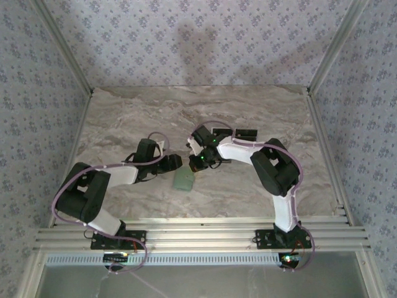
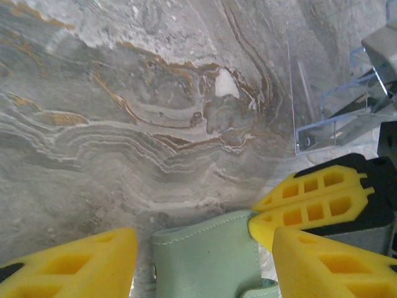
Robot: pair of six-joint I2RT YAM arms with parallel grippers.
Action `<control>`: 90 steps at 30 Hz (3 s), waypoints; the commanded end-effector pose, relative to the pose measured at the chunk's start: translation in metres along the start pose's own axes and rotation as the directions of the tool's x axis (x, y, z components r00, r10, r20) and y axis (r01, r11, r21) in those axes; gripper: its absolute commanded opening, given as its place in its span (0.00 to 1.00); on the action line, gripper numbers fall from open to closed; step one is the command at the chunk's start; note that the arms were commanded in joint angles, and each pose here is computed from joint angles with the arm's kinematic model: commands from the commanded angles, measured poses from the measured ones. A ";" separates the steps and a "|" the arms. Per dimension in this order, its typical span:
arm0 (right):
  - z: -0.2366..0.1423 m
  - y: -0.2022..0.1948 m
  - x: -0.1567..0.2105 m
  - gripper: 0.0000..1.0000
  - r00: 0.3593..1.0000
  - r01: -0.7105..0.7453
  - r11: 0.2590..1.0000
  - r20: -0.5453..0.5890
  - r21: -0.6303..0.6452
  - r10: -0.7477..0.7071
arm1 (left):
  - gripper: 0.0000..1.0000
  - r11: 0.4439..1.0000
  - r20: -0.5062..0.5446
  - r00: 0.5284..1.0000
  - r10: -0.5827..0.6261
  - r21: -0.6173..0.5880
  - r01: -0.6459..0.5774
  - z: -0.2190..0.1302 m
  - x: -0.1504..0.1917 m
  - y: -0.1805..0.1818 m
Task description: Put the credit cards into the card holder
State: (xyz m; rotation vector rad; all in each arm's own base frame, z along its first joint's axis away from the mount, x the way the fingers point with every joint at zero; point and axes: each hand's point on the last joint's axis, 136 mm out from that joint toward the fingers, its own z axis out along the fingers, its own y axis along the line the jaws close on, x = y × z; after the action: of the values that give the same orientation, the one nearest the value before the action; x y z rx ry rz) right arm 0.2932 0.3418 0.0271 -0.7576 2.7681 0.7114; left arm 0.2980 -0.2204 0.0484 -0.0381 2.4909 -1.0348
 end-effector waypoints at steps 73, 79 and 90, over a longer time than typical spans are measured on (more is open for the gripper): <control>-0.097 0.072 -0.022 0.62 0.891 -0.286 0.958 0.368 0.002 0.265 | 0.00 0.991 0.345 0.936 0.073 0.085 -0.108 -0.078 -0.025 -0.077; -0.085 0.078 -0.026 0.63 0.897 -0.280 0.960 0.351 -0.018 0.268 | 0.00 0.990 0.344 0.936 0.070 0.091 -0.108 -0.079 -0.026 -0.080; -0.061 0.062 -0.005 0.58 0.906 -0.312 0.950 0.302 0.008 0.296 | 0.00 0.989 0.354 0.933 0.063 0.100 -0.105 -0.081 -0.031 -0.084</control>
State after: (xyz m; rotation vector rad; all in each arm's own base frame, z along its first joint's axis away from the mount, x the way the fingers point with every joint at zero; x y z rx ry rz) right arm 0.2675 0.3662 0.1266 -0.2090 2.5859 0.7615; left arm 0.2757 -0.2103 0.1380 -0.0910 2.1729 -0.9604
